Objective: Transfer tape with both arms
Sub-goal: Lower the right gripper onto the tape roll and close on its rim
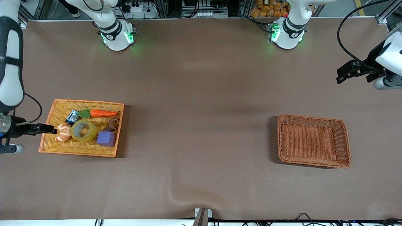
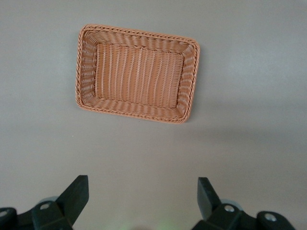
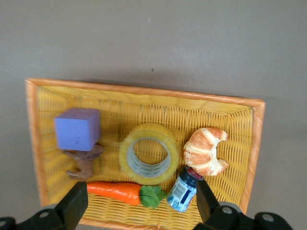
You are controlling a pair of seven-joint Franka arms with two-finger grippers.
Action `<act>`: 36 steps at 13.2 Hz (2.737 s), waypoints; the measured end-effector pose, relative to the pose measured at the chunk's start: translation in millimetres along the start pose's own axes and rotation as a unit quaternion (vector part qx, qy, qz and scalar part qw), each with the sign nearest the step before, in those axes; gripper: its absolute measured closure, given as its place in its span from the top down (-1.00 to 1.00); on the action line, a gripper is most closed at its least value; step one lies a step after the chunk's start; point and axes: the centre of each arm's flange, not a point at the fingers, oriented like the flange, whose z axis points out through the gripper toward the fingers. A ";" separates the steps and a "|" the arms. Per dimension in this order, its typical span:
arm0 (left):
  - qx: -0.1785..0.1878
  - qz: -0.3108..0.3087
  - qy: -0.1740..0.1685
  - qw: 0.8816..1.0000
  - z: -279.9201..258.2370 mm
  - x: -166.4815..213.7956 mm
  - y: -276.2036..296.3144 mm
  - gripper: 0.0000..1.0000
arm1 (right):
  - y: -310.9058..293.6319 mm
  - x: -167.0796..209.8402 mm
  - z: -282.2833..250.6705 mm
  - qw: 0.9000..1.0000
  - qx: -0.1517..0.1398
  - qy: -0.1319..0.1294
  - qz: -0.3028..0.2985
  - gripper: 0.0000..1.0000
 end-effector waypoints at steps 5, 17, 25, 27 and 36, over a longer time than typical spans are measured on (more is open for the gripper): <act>0.005 0.002 -0.001 1.000 1.5 1.0 1.5 1.00 | 57.9 -3.8 116.8 0.996 0.031 -0.055 -0.057 1.00; 0.006 0.003 -0.007 1.000 10.6 9.3 2.8 1.00 | -26.3 -21.8 150.9 0.960 -0.071 -0.041 -0.268 1.00; 0.006 0.004 -0.009 1.000 18.3 15.8 5.2 1.00 | -18.5 -6.2 170.9 0.915 -0.072 -0.048 -0.393 1.00; 0.006 0.005 -0.011 1.000 21.2 17.8 5.7 1.00 | -16.5 -0.9 176.1 0.907 -0.072 -0.051 -0.412 1.00; 0.005 0.010 -0.008 1.000 24.9 22.5 12.0 1.00 | -4.0 -1.2 182.5 0.905 -0.070 -0.053 -0.417 -0.23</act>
